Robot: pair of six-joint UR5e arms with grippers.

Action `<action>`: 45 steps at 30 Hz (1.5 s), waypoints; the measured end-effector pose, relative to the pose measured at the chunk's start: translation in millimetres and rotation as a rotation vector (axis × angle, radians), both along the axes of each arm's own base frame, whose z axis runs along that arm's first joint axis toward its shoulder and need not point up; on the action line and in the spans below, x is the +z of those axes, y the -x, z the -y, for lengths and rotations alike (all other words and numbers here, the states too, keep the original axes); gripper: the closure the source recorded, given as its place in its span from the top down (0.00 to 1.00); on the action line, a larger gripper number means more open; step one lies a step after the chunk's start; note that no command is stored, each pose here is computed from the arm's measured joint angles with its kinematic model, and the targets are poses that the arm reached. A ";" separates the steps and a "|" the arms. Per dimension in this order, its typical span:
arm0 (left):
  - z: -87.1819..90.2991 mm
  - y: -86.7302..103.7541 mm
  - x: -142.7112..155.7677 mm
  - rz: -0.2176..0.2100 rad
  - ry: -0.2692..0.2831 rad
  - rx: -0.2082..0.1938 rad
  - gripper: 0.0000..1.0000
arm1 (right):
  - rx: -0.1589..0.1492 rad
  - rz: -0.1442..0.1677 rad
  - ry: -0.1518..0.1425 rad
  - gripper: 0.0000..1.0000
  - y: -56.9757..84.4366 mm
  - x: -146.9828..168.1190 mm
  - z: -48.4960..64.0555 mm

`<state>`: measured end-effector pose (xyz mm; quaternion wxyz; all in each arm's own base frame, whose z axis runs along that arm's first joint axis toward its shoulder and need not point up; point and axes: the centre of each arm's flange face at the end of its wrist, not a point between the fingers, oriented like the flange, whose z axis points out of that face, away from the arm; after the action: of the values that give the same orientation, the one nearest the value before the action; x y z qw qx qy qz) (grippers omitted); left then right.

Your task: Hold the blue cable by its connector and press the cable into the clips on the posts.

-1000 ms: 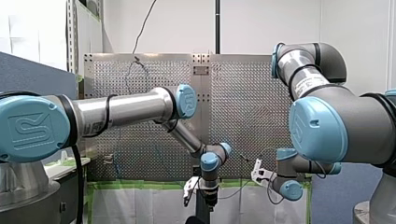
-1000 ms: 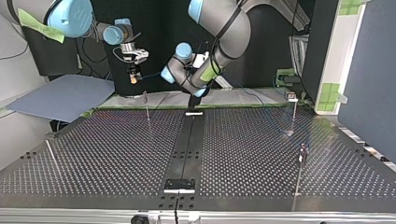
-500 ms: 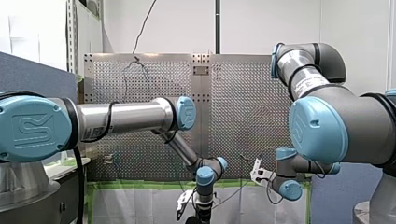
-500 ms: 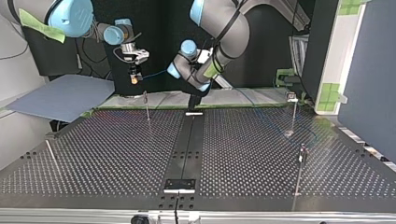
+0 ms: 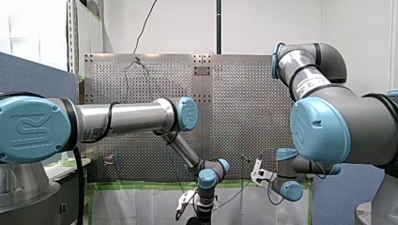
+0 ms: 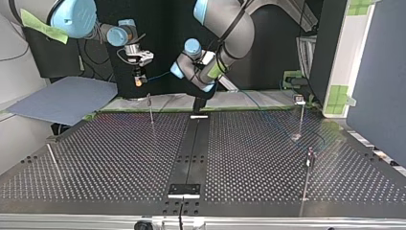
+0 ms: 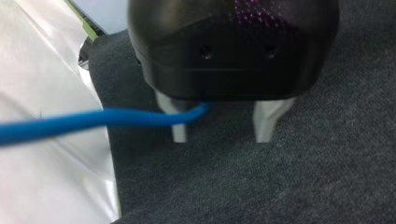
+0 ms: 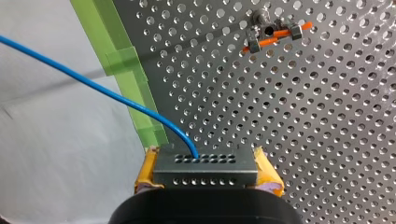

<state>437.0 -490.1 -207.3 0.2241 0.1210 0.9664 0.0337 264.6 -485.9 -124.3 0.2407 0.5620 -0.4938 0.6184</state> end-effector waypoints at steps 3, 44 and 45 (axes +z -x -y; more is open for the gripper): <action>2.3 0.5 -0.4 0.025 -0.014 -0.017 0.00 | 0.002 0.000 -0.001 0.00 -0.9 -0.1 -0.5; 26.5 5.5 76.1 0.239 0.122 0.040 0.00 | -0.034 0.013 -0.033 0.00 6.8 0.5 13.3; 27.8 7.1 80.0 0.251 0.122 0.038 0.00 | -0.035 0.014 -0.034 0.00 7.0 0.6 14.1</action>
<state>429.9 -517.8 -127.2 0.3494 0.0835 0.9332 -0.0058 257.6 -500.0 -123.7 0.2384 0.5529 -0.5156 0.6096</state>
